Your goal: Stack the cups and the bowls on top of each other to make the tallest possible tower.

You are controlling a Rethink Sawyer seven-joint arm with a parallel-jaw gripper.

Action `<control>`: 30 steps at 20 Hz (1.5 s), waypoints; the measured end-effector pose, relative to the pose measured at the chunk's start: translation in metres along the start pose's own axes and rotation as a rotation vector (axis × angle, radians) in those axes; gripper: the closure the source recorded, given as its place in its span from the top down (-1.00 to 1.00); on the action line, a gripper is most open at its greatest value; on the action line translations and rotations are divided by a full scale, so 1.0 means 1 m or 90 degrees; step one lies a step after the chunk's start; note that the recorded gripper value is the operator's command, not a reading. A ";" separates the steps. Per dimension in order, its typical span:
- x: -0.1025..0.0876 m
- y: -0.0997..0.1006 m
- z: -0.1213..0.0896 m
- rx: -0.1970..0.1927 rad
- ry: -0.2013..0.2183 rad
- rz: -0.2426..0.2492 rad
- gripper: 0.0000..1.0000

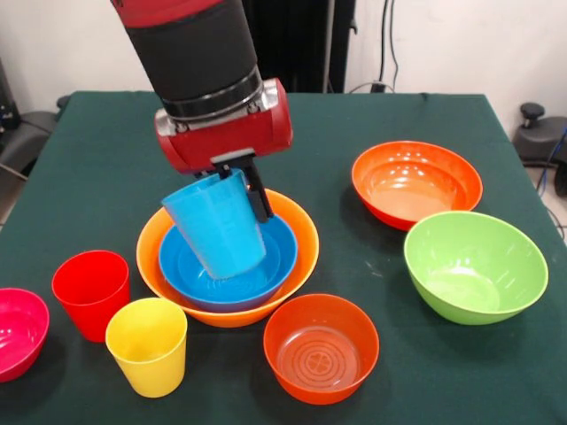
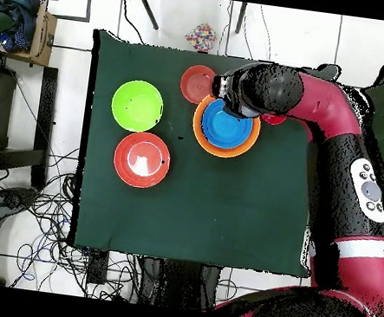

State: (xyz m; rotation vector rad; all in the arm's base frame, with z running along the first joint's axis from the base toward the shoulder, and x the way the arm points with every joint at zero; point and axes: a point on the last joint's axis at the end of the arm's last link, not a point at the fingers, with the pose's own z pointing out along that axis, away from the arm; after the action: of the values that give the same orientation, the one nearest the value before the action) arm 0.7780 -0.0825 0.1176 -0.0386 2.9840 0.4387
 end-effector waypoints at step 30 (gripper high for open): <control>0.036 0.010 0.024 -0.034 0.108 -0.001 -1.00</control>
State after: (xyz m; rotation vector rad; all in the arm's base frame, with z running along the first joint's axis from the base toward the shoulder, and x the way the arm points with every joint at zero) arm 0.7451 -0.0659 0.0933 -0.0865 3.1380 0.5412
